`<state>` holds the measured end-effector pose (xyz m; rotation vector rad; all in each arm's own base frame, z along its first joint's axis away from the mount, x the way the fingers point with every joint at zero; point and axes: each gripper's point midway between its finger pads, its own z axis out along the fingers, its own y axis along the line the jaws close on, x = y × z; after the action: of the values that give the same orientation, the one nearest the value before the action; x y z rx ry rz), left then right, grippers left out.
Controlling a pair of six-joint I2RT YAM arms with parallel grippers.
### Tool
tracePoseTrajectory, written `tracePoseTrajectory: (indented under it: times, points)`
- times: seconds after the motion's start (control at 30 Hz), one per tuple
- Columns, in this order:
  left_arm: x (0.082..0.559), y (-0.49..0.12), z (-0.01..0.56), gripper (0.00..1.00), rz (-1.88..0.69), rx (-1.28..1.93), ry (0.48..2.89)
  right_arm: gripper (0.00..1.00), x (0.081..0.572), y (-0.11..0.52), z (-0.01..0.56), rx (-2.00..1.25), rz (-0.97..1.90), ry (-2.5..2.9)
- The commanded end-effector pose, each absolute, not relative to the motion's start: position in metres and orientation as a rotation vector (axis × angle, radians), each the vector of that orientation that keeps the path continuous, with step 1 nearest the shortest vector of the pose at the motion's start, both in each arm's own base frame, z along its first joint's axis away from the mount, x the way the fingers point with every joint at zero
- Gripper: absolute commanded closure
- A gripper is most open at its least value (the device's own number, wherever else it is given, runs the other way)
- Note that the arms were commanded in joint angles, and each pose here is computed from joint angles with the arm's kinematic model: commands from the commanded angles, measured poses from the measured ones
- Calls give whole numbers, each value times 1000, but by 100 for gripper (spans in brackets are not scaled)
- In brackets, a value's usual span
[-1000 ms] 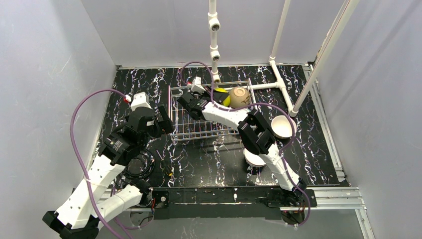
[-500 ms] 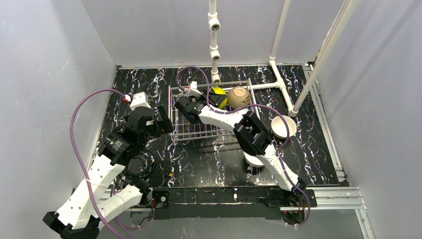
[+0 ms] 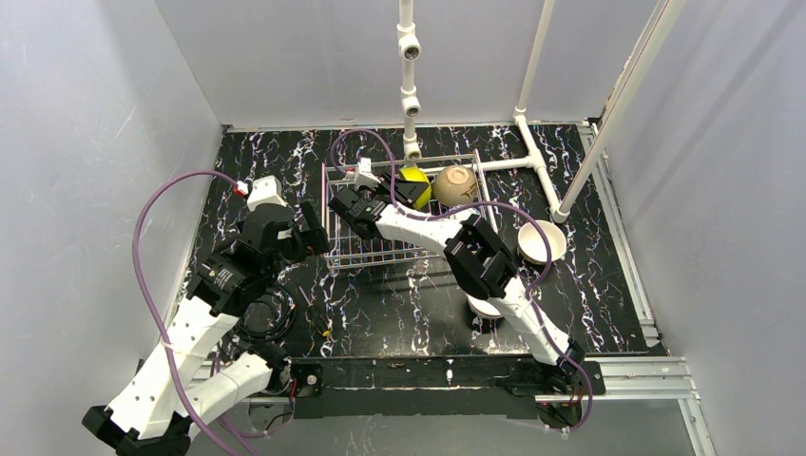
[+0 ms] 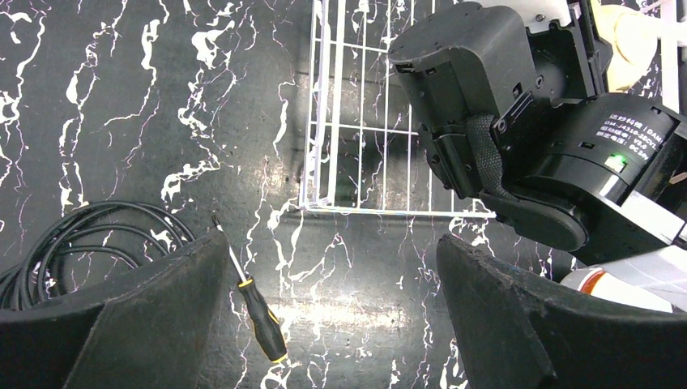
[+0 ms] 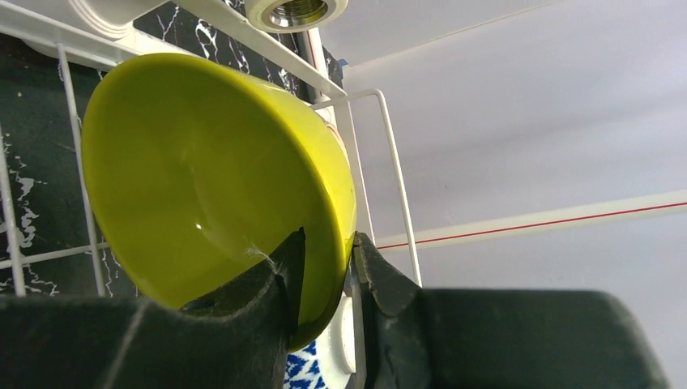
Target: Load the bowls into the dish rack
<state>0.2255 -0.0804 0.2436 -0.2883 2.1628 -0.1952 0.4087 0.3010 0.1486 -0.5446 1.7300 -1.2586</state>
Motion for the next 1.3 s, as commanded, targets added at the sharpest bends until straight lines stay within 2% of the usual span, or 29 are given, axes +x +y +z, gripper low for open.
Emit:
tracePoseTrajectory:
  times: [0.0, 0.2, 0.7, 1.27]
  points:
    - [222, -72, 241, 2, -159, -296, 2162, 66, 398, 332, 111, -695, -1126, 1799]
    - [222, -70, 241, 2, -151, -299, 2158, 65, 392, 338, 107, -744, -1125, 1791]
    - [223, -68, 246, 2, -145, -290, 2151, 51, 371, 346, 88, -780, -883, 1941]
    - [225, -71, 246, 2, -159, -296, 2154, 31, 359, 361, 148, -694, -509, 2047]
